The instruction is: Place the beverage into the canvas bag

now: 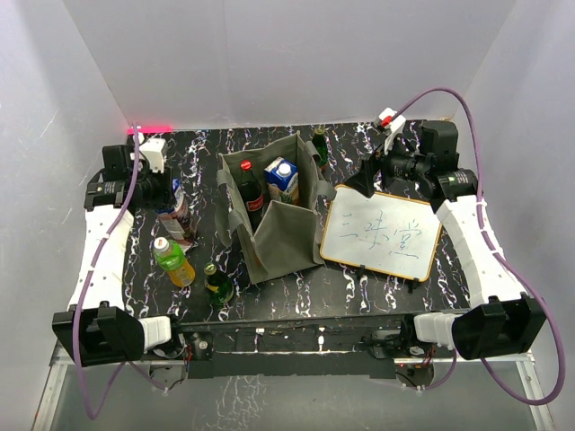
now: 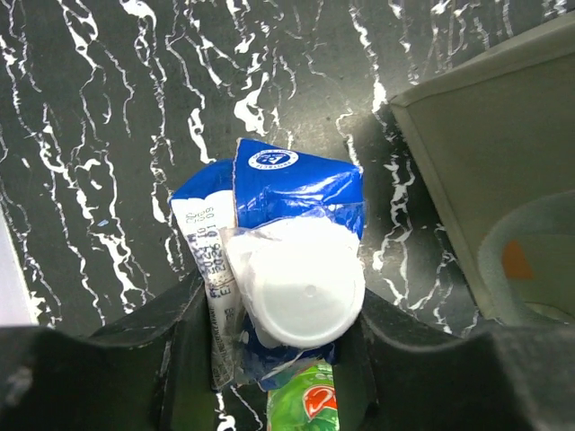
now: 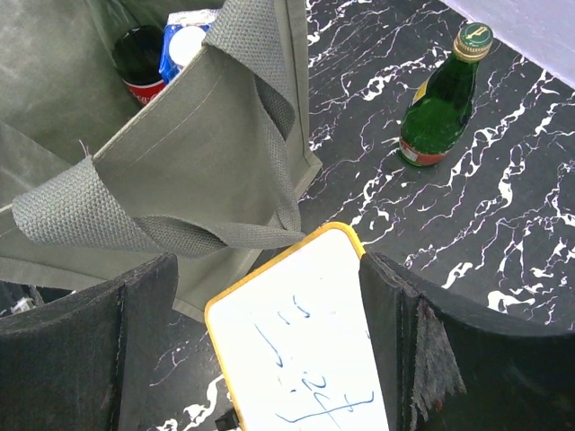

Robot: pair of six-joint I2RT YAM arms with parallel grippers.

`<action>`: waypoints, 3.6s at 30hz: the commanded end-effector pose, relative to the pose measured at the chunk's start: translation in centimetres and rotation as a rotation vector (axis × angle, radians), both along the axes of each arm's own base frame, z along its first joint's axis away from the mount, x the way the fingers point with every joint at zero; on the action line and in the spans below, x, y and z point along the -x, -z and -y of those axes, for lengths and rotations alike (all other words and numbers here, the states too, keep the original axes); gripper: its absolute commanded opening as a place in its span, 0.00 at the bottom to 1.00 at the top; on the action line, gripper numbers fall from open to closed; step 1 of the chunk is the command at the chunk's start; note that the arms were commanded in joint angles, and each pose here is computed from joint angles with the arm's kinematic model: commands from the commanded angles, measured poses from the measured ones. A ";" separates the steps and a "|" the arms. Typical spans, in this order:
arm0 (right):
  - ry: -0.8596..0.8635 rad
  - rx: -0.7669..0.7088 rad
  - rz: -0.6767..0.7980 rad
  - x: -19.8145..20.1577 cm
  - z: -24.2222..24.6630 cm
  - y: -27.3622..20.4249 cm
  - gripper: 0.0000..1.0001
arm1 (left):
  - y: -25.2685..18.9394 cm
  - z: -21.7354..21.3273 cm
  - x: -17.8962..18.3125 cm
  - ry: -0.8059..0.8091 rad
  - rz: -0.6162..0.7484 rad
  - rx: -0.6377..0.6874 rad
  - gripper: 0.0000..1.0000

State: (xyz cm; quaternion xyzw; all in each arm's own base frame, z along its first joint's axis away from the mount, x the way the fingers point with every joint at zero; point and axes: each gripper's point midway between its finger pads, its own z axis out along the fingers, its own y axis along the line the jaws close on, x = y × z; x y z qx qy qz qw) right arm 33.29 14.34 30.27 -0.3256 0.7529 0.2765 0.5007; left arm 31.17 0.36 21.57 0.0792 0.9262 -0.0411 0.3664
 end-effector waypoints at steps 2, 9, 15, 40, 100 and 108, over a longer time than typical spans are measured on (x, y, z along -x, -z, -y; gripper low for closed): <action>-0.010 -0.013 0.075 0.2 -0.2 -1.4 0.85 | -13.9 3.2 -3.2 0.112 0.420 0.128 0.00; -0.011 -0.007 0.085 0.3 -0.1 -1.8 0.85 | -22.8 4.3 -2.7 0.159 0.616 0.163 0.00; -0.157 -0.058 0.161 2.0 -1.9 -5.8 0.84 | -29.7 4.5 -1.8 0.174 0.752 0.148 0.00; -0.643 0.126 0.124 8.7 -16.0 -1.8 0.74 | -41.9 13.9 6.4 0.795 0.920 0.500 0.00; -0.792 0.137 0.047 13.4 -14.7 0.2 0.14 | -18.2 22.8 3.8 1.046 0.314 0.348 0.00; -0.791 0.134 0.039 13.2 -14.8 0.5 0.14 | -14.1 24.7 3.4 1.131 0.268 0.231 0.00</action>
